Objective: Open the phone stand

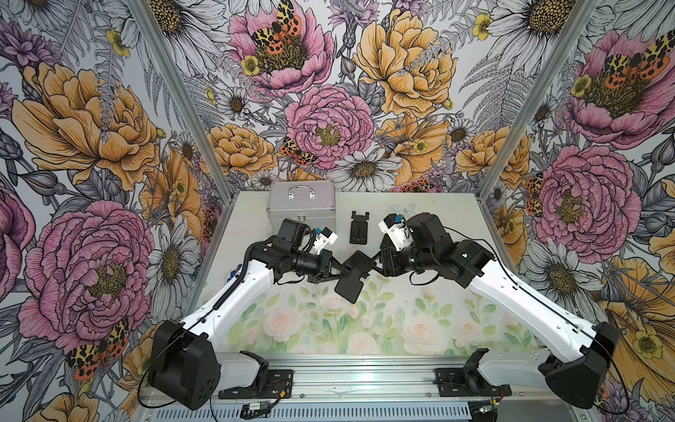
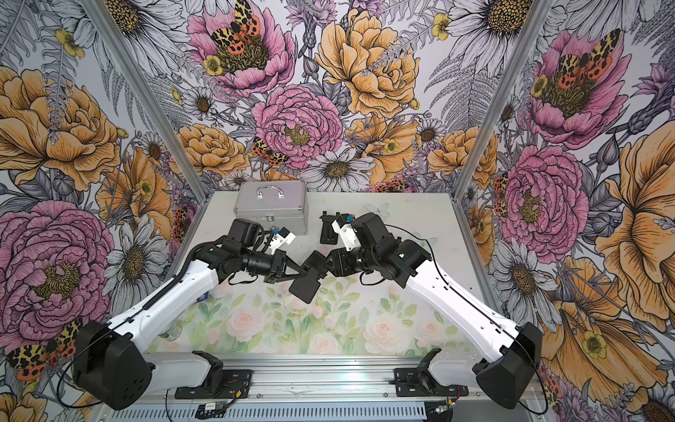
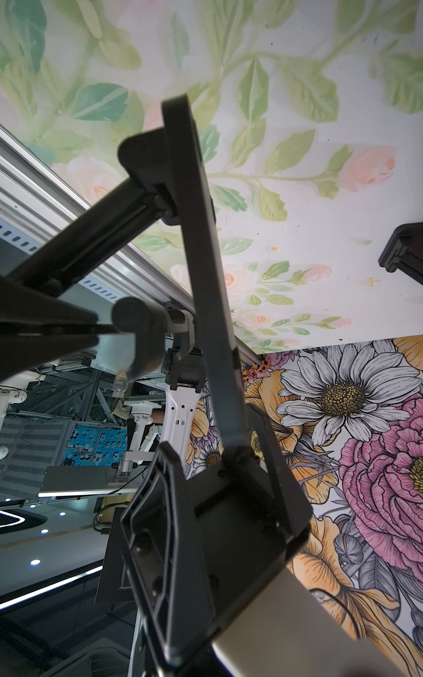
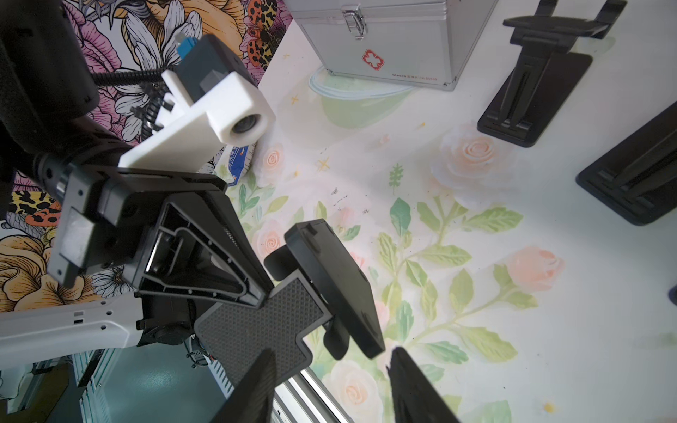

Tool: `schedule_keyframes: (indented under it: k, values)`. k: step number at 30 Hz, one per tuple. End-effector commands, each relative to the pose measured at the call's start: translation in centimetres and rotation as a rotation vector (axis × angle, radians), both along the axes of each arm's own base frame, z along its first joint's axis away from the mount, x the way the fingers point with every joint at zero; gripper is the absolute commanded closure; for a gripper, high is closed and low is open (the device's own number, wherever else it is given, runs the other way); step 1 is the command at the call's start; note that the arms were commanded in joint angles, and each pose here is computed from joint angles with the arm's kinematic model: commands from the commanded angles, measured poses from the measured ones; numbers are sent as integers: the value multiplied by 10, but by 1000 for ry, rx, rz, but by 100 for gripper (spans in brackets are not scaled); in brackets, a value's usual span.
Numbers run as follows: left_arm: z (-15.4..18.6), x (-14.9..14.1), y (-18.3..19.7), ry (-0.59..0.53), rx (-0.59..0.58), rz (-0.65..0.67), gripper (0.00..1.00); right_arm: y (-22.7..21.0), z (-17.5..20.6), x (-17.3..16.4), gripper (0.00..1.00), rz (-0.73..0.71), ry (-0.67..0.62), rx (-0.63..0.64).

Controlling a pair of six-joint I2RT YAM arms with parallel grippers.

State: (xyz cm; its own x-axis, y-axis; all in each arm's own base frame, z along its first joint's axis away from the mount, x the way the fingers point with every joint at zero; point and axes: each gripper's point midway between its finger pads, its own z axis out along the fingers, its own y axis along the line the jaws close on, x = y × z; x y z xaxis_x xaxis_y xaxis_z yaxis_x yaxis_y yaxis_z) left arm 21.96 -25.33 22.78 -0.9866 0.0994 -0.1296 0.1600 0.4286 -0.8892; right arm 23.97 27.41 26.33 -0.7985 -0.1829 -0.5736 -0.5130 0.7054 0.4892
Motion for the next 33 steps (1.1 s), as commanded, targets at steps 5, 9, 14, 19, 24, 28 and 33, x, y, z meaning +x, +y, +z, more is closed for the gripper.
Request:
schedule_keyframes:
  k: [5,9,14,19,24,28,33]
  values:
    - [24,1,-4,-60,-77,-35,100,8,-9,3,47,13,1,-35]
    - [26,-2,-3,-59,-86,-39,100,11,-7,8,54,10,-10,-42]
    - [30,-7,-3,-64,-104,-52,100,17,-10,11,61,21,2,-35]
    - [31,-13,-3,-55,-119,-70,100,18,-7,14,67,7,-12,-28]
    - [34,-20,-7,-48,-137,-101,100,20,-3,17,79,1,-21,-15]
    - [37,-24,-11,-50,-152,-129,100,21,0,20,97,-12,-21,2]
    - [44,-28,-14,-72,-167,-152,100,25,-4,24,100,-26,1,19]
